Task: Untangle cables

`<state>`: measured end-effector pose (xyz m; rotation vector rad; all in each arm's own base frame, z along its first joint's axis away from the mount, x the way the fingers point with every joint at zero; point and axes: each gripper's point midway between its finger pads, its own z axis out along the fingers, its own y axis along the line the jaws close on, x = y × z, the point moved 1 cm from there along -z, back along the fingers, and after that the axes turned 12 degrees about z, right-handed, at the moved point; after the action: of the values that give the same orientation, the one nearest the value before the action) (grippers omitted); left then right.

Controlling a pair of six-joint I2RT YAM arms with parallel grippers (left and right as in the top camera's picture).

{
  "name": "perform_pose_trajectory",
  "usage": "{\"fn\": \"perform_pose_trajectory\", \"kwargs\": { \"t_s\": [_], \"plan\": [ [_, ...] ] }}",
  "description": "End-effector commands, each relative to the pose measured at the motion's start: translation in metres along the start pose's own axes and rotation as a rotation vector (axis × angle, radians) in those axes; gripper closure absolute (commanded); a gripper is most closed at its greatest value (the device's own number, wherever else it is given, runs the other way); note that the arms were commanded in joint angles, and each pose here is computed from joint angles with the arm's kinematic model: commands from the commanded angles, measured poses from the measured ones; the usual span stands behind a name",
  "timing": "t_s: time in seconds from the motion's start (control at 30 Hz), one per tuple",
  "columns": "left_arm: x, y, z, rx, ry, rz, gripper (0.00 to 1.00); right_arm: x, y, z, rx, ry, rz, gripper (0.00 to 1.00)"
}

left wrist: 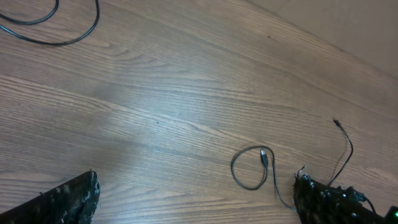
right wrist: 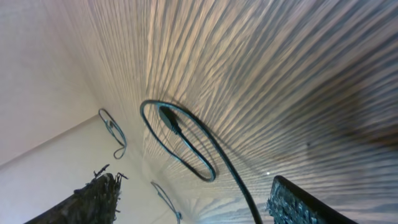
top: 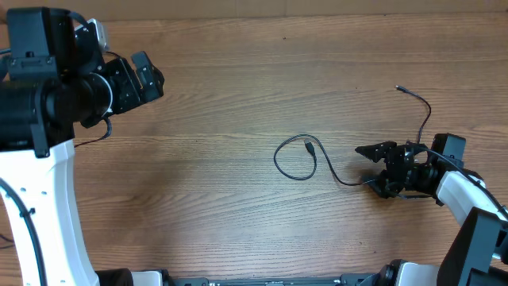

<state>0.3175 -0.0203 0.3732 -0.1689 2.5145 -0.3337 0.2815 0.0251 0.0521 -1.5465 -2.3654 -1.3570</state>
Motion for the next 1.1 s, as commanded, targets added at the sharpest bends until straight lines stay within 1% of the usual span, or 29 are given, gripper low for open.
{"fn": "perform_pose_trajectory", "kwargs": {
  "t_s": [0.0, 0.07, 0.1, 0.13, 0.17, 0.2, 0.23, 0.27, 0.3, 0.37, 0.4, 0.47, 0.53, 0.6, 0.63, 0.7, 0.73, 0.8, 0.87, 0.93, 0.97, 1.03, 1.07],
  "plan": [
    [-0.002, -0.002, -0.004, 0.003, -0.018, 0.055, 0.00, 0.008, 0.016, 0.003, -0.007, 0.014, -0.080, 0.25],
    [-0.006, -0.002, -0.005, 0.003, -0.032, 0.072, 0.00, 0.016, 0.026, 0.006, 0.015, 0.000, -0.150, 0.26],
    [-0.010, -0.003, -0.005, 0.004, -0.049, 0.096, 0.00, 0.022, 0.032, 0.009, 0.031, -0.008, -0.193, 0.32],
    [-0.014, -0.003, -0.005, 0.005, -0.066, 0.114, 0.01, 0.029, 0.039, 0.011, 0.048, -0.014, -0.232, 0.40],
    [-0.016, -0.004, -0.005, 0.004, -0.078, 0.119, 0.00, 0.035, 0.044, 0.014, 0.062, -0.020, -0.265, 0.54],
    [-0.020, -0.004, -0.005, 0.004, -0.091, 0.122, 0.00, 0.044, 0.051, 0.018, 0.071, -0.019, -0.291, 0.64],
    [-0.022, -0.004, -0.006, 0.005, -0.100, 0.123, 0.01, 0.051, 0.056, 0.023, 0.078, -0.017, -0.306, 0.78],
    [-0.023, -0.004, -0.006, 0.006, -0.107, 0.125, 0.00, 0.063, 0.065, 0.031, 0.072, -0.007, -0.334, 0.87],
    [-0.024, -0.005, -0.006, 0.007, -0.112, 0.125, 0.00, 0.078, 0.075, 0.041, 0.045, 0.018, -0.397, 0.92],
    [-0.027, -0.005, -0.006, 0.008, -0.120, 0.124, 0.00, 0.109, 0.092, 0.058, -0.012, 0.068, -0.501, 0.96],
    [-0.027, -0.005, -0.005, 0.008, -0.120, 0.124, 0.00, 0.127, 0.099, 0.065, -0.041, 0.099, -0.551, 0.96],
    [-0.025, -0.005, -0.005, 0.007, -0.111, 0.122, 0.00, 0.177, 0.104, 0.082, -0.085, 0.193, -0.690, 0.96],
    [-0.024, -0.004, -0.005, 0.006, -0.107, 0.121, 0.00, 0.194, 0.094, 0.090, -0.054, 0.209, -0.725, 0.95],
    [-0.024, -0.004, -0.005, 0.007, -0.107, 0.121, 0.00, 0.198, 0.082, 0.095, -0.004, 0.201, -0.730, 0.90],
    [-0.024, -0.005, -0.005, 0.010, -0.107, 0.121, 0.01, 0.198, 0.077, 0.095, 0.018, 0.205, -0.739, 0.81],
    [-0.023, -0.008, -0.005, 0.032, -0.104, 0.104, 0.00, 0.194, 0.070, 0.093, 0.052, 0.204, -0.751, 0.69],
    [-0.023, -0.011, -0.004, 0.047, -0.100, 0.099, 0.00, 0.191, 0.069, 0.091, 0.058, 0.198, -0.753, 0.65],
    [-0.022, -0.016, -0.002, 0.082, -0.089, 0.098, 0.00, 0.180, 0.070, 0.083, 0.072, 0.165, -0.756, 0.51],
    [-0.020, -0.021, 0.003, 0.121, -0.069, 0.096, 0.01, 0.158, 0.075, 0.065, 0.122, 0.058, -0.737, 0.38],
    [-0.017, -0.029, 0.010, 0.179, -0.036, 0.092, 0.01, 0.137, 0.078, 0.044, 0.178, -0.062, -0.707, 0.30],
    [-0.017, -0.034, 0.014, 0.203, -0.020, 0.093, 0.00, 0.127, 0.079, 0.033, 0.205, -0.123, -0.688, 0.23],
    [-0.013, -0.046, 0.026, 0.258, 0.025, 0.102, 0.00, 0.107, 0.082, 0.004, 0.245, -0.248, -0.645, 0.00],
    [-0.011, -0.051, 0.035, 0.267, 0.052, 0.116, 0.00, 0.101, 0.082, -0.005, 0.254, -0.281, -0.627, 0.00]
  ]
}}
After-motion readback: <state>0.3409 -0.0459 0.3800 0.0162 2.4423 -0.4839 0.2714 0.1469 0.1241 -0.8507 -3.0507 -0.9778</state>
